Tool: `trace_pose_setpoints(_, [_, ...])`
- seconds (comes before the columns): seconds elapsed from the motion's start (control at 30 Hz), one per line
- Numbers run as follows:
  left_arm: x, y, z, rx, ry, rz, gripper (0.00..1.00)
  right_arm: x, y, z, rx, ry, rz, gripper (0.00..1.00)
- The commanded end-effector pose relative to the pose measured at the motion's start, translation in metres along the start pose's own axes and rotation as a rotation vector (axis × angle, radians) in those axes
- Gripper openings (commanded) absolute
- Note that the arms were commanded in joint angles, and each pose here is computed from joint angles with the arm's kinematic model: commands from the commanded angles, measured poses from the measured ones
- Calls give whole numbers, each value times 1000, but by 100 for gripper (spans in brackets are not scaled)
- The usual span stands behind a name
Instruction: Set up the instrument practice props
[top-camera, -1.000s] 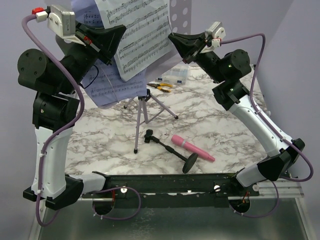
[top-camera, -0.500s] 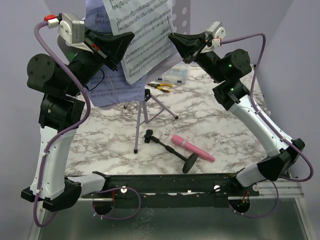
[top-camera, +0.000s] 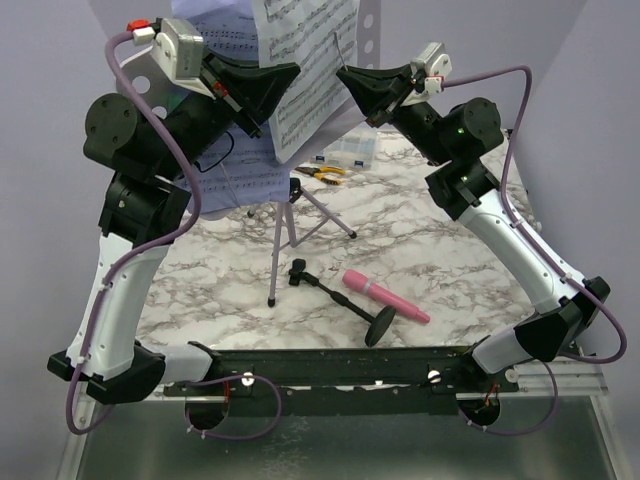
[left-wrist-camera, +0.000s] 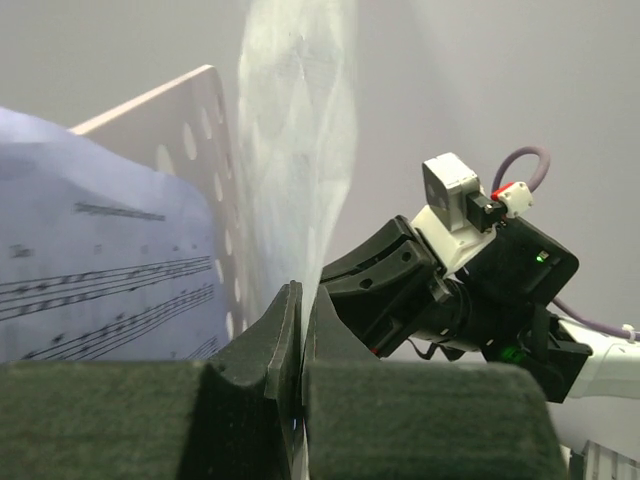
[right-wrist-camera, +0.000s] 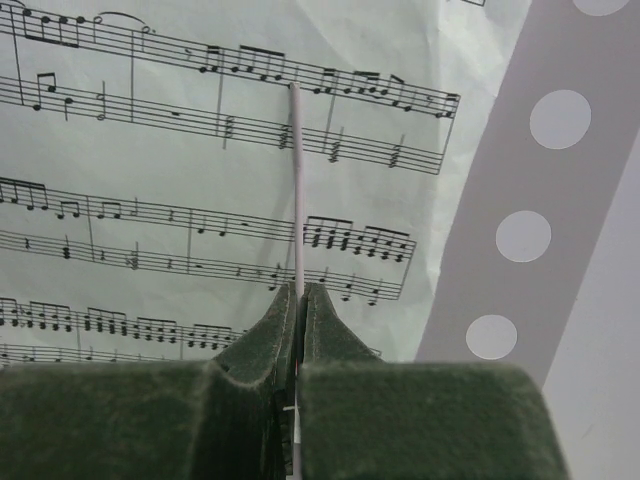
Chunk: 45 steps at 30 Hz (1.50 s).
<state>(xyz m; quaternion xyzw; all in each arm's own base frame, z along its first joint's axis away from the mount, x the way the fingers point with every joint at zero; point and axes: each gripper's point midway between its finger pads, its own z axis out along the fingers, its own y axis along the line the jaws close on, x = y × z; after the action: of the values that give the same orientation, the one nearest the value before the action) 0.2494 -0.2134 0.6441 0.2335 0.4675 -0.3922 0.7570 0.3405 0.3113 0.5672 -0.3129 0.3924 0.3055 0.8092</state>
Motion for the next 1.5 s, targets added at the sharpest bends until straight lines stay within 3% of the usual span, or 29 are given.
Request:
trace_pose_setpoints(0.0, [-11,-10,12,11,-47,39,0,-16,8,0,-41,-35,9,0])
trace_pose_setpoints(0.43, [9,15,31,-138,-15,59,0,-25,1,-11,15,-47,-9,0])
trace_pose_setpoints(1.03, [32,27,41,-187,24,59,0,-18,-11,-10,94,-45,43,0])
trace_pose_setpoints(1.3, [34,31,40,-216,26,57,0,-16,-8,-12,81,-31,52,23])
trace_pose_setpoints(1.47, [36,35,40,-235,32,55,0,-18,-7,-15,80,-30,52,31])
